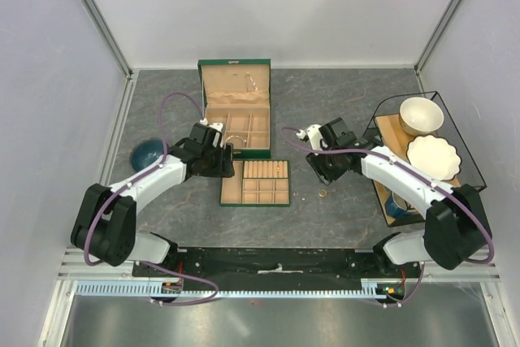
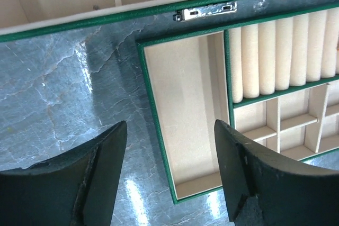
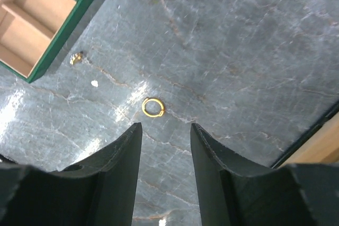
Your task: Organize the mixed jewelry
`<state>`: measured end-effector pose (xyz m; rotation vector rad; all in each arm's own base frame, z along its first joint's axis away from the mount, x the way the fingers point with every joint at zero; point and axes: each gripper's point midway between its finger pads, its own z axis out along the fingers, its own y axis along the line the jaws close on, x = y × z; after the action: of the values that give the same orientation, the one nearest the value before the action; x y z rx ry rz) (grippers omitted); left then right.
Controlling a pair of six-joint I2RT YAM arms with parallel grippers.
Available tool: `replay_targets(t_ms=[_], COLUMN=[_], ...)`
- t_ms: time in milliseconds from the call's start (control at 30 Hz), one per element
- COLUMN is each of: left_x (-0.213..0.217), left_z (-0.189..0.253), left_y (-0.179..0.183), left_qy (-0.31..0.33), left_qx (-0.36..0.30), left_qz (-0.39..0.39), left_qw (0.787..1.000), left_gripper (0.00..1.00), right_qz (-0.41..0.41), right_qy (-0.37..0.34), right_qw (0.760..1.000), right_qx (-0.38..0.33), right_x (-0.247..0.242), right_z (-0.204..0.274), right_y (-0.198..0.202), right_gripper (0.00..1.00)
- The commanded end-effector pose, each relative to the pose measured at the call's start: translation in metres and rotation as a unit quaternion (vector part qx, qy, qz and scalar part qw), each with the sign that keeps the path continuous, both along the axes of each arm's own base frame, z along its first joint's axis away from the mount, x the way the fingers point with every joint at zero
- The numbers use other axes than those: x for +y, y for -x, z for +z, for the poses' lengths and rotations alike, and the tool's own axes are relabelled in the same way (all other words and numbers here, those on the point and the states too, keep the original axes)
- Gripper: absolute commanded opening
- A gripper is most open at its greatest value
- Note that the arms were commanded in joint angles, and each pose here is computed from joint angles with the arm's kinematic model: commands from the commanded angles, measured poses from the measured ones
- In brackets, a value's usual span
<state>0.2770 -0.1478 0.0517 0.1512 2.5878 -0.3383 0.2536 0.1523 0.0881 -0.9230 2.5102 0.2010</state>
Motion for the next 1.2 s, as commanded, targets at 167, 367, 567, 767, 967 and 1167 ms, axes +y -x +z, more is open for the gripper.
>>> replay_targets(t_ms=[167, 367, 567, 767, 967, 1167], left_x=[-0.004, -0.004, -0.005, -0.006, -0.006, -0.008], left_z=[0.042, 0.047, 0.045, 0.044, 0.042, 0.041], left_y=[-0.015, -0.016, -0.016, -0.016, -0.015, -0.015], left_qy=[0.030, 0.039, 0.045, 0.050, 0.053, 0.057], left_qx=[-0.062, -0.066, -0.063, -0.060, -0.057, -0.054], left_qz=[-0.031, -0.031, -0.032, -0.032, -0.033, -0.034], left_qw=[0.997, 0.997, 0.996, 0.996, 0.996, 0.996], left_gripper=[0.74, 0.74, 0.74, 0.74, 0.74, 0.74], right_qz=[0.006, -0.013, -0.016, -0.016, -0.018, -0.024], right_qy=[0.026, 0.043, 0.049, 0.047, 0.047, 0.050], right_qw=[0.997, 0.993, 0.992, 0.990, 0.989, 0.988], right_qx=[0.077, 0.106, 0.119, 0.129, 0.137, 0.141], right_x=[-0.002, -0.008, -0.009, -0.006, -0.004, -0.005], right_z=[-0.033, -0.045, -0.051, -0.054, -0.057, -0.061], right_y=[0.015, 0.016, 0.016, 0.014, 0.013, 0.010], right_gripper=[0.46, 0.43, 0.41, 0.39, 0.38, 0.35])
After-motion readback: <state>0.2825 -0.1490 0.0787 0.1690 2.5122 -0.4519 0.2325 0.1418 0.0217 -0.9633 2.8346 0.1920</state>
